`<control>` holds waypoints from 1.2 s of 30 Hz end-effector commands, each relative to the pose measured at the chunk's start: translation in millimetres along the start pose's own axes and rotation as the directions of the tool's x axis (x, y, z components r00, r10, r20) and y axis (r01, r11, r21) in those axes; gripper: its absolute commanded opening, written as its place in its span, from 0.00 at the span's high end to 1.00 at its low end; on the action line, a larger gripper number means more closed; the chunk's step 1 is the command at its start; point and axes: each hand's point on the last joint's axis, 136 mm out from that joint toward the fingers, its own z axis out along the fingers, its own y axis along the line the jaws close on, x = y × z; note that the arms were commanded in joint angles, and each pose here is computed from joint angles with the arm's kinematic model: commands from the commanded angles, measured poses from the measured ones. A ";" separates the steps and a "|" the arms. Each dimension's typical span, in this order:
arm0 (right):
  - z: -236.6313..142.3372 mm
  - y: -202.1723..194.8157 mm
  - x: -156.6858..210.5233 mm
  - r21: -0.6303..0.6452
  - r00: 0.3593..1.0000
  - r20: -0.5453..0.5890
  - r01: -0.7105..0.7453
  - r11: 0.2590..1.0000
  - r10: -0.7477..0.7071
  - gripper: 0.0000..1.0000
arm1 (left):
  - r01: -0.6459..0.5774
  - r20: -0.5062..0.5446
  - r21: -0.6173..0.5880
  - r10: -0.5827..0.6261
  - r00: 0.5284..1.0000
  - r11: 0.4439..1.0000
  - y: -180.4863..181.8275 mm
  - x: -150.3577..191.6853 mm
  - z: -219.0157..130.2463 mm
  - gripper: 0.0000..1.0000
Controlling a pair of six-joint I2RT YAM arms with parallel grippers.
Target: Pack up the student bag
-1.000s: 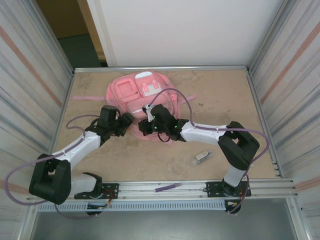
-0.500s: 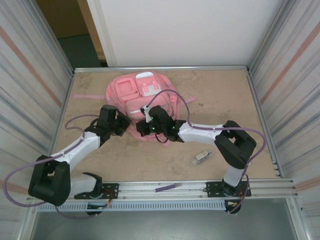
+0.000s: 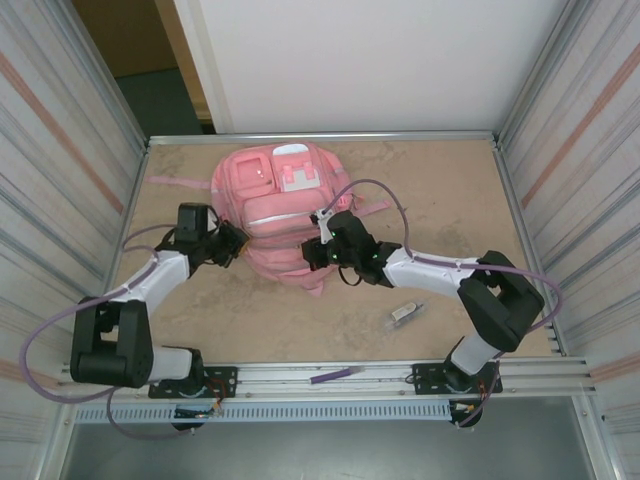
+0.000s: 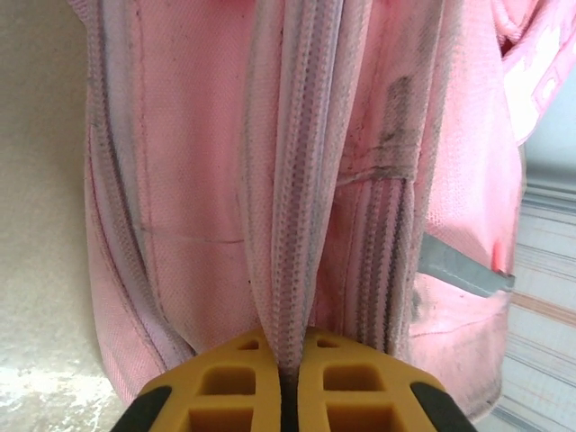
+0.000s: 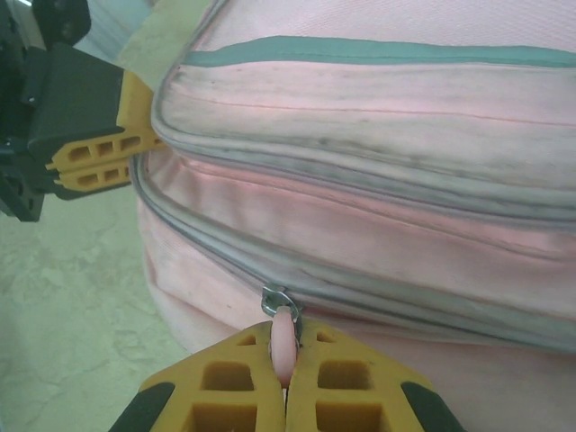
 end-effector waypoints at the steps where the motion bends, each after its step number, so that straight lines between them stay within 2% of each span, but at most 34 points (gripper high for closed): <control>1: -14.5 0.4 -6.3 0.022 0.998 0.007 0.056 0.998 -0.056 1.00 | -0.077 0.041 -0.032 0.078 0.996 0.997 -1.4 -30.9 1.8 0.93; 4: -15.3 12.1 -14.5 0.000 0.997 0.028 0.074 0.997 -0.074 1.00 | -0.110 0.014 -0.058 0.111 0.994 0.992 -6.9 -46.0 13.8 0.81; 9: -1.2 36.6 -19.7 -0.051 0.994 0.032 0.110 0.993 -0.109 1.00 | -0.121 -0.032 0.012 0.122 0.992 0.993 -31.6 -62.5 30.9 0.61; 14: 10.5 58.9 -26.0 -0.098 0.990 0.059 0.131 0.987 -0.126 1.00 | -0.124 -0.013 0.031 0.124 0.992 0.992 -40.6 -46.4 -1.2 0.49; 19: 19.3 71.4 -41.5 -0.136 0.990 0.097 0.119 0.984 -0.106 1.00 | -0.104 0.003 -0.054 0.104 0.995 0.993 -18.5 -13.6 -45.6 0.48; 24: 31.3 83.7 -42.6 -0.194 0.993 0.076 0.099 0.976 -0.086 1.00 | -0.096 -0.014 -0.107 0.095 0.995 0.990 -1.7 13.8 -63.7 0.48; 30: 39.7 100.2 -40.5 -0.253 0.994 0.064 0.097 0.963 -0.084 1.00 | -0.112 -0.019 -0.051 0.111 0.994 0.992 -24.5 37.1 -39.5 0.51; 33: 38.3 108.2 -39.8 -0.271 0.993 0.073 0.105 0.957 -0.088 1.00 | -0.127 0.032 -0.073 0.130 0.991 0.989 -30.0 23.6 -30.3 0.53; 36: 38.3 113.9 -35.3 -0.281 0.992 0.065 0.119 0.952 -0.104 1.00 | -0.135 0.086 -0.100 0.144 0.986 0.986 -32.9 7.1 -22.3 0.62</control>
